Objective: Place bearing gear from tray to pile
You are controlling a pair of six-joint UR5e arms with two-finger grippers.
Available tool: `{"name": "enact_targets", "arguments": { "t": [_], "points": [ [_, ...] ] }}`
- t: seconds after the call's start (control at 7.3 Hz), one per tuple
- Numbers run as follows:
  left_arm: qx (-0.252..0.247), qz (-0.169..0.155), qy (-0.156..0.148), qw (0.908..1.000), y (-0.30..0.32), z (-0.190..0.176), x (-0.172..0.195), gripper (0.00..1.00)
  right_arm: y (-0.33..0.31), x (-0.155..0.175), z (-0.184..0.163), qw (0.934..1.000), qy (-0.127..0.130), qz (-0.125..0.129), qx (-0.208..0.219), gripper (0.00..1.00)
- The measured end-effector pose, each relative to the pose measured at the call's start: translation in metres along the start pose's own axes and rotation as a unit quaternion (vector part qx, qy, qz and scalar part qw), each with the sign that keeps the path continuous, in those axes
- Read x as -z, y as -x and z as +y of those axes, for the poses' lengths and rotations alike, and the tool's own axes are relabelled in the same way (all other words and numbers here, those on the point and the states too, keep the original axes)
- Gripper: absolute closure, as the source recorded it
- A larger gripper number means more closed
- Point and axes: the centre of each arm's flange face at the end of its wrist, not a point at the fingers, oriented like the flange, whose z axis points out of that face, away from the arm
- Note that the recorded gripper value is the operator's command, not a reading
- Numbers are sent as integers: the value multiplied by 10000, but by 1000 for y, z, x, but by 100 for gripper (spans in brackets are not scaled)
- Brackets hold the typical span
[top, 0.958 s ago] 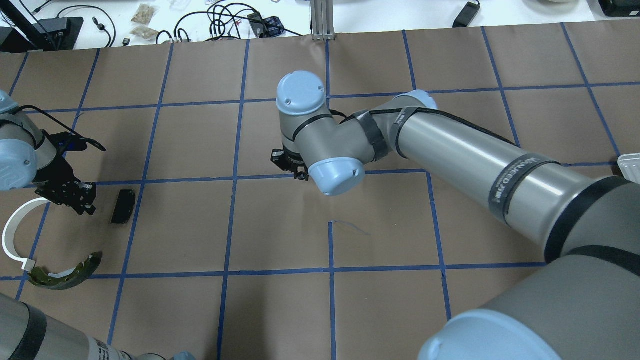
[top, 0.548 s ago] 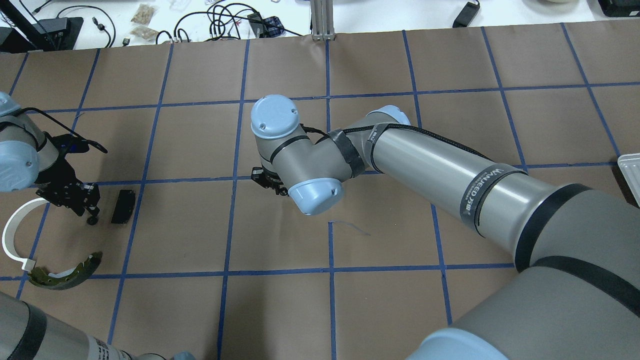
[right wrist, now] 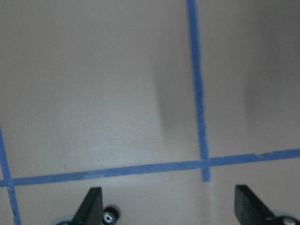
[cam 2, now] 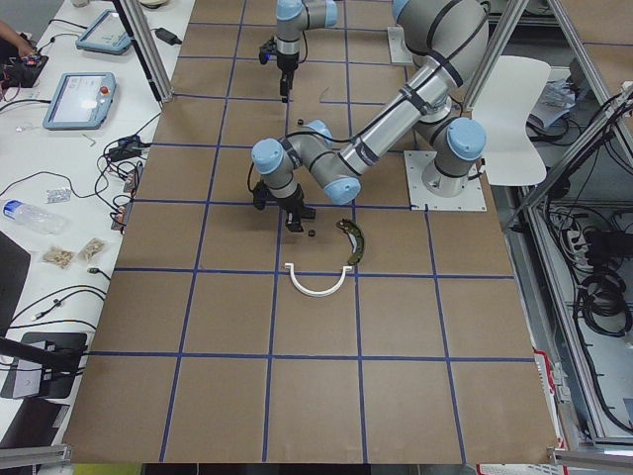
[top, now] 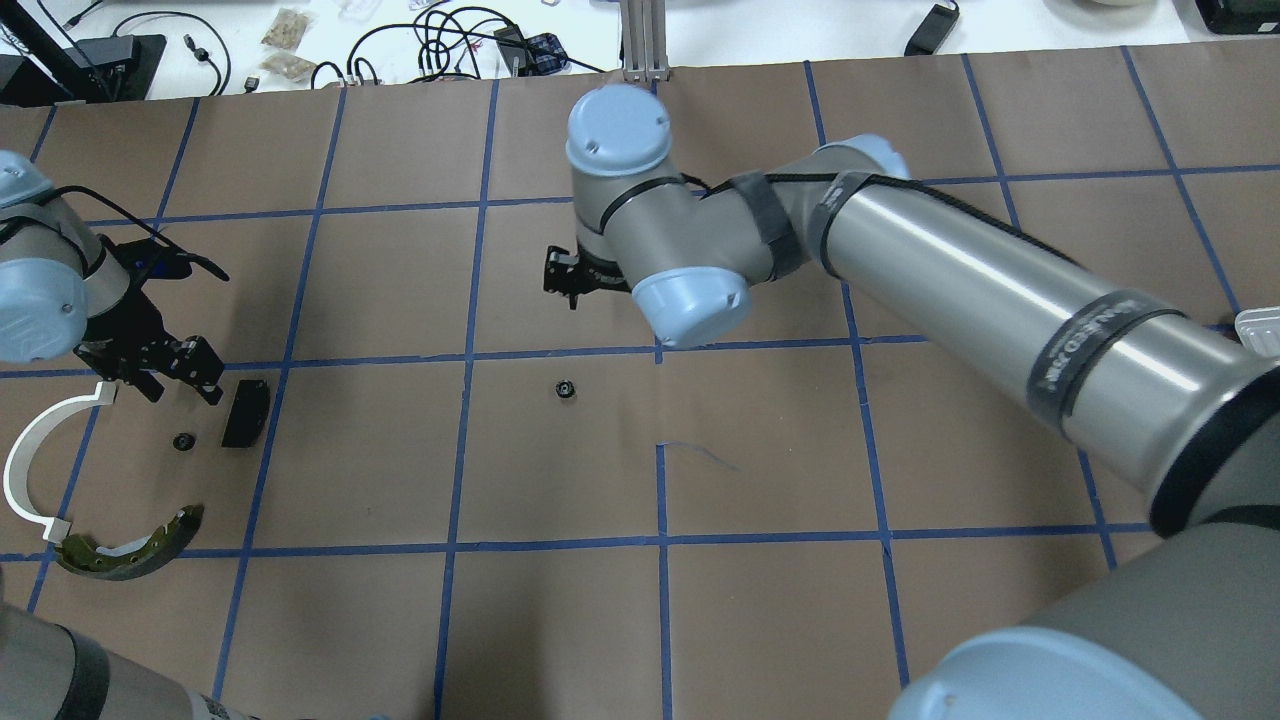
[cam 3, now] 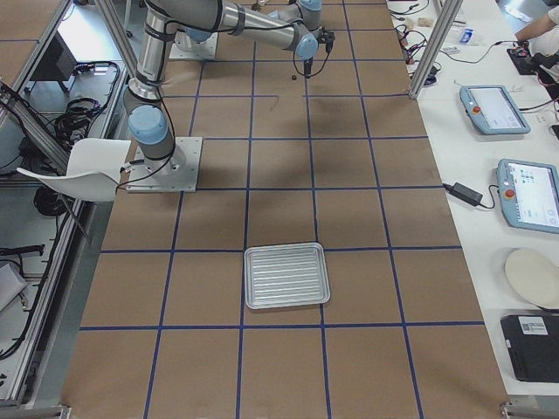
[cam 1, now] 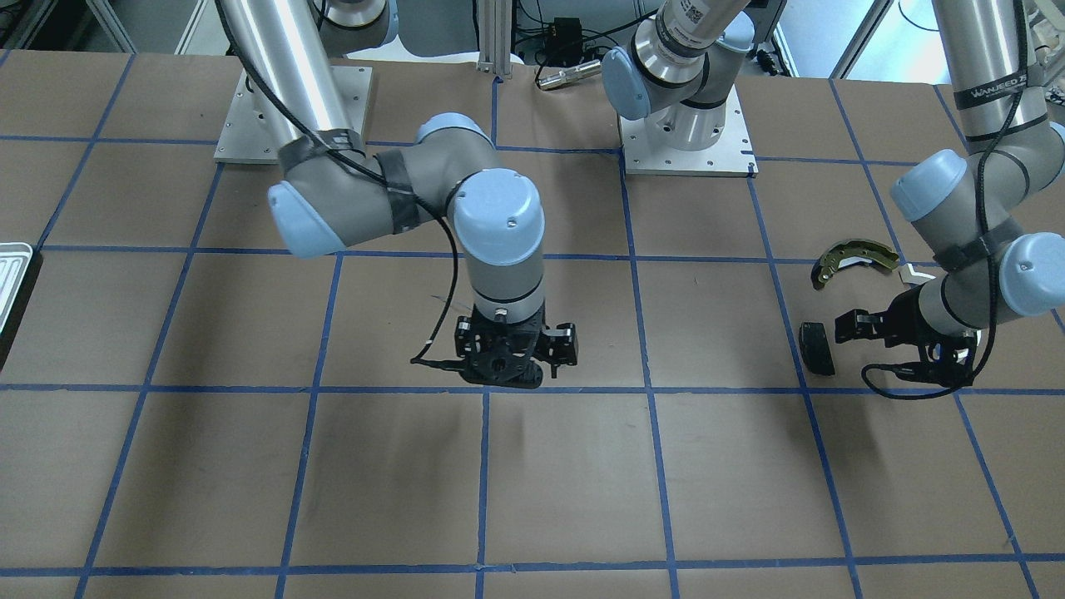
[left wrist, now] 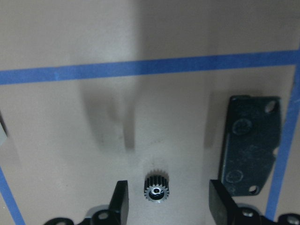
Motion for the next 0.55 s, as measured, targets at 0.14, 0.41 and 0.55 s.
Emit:
{"name": "enact_targets", "arguments": {
  "t": [0.14, 0.41, 0.55],
  "points": [
    [157, -2, -173, 9997, -40, -14, 21, 1, -55, 46, -27, 9998, 68, 121, 120, 0],
    [178, 63, -434, 9989, -144, -31, 51, 0, -173, 142, -45, 9985, 240, 235, 436, 0],
    [84, 22, -502, 9987, -205, -32, 57, 0, -211, 182, -33, 9974, 265, 308, 602, 0]
  ]
}}
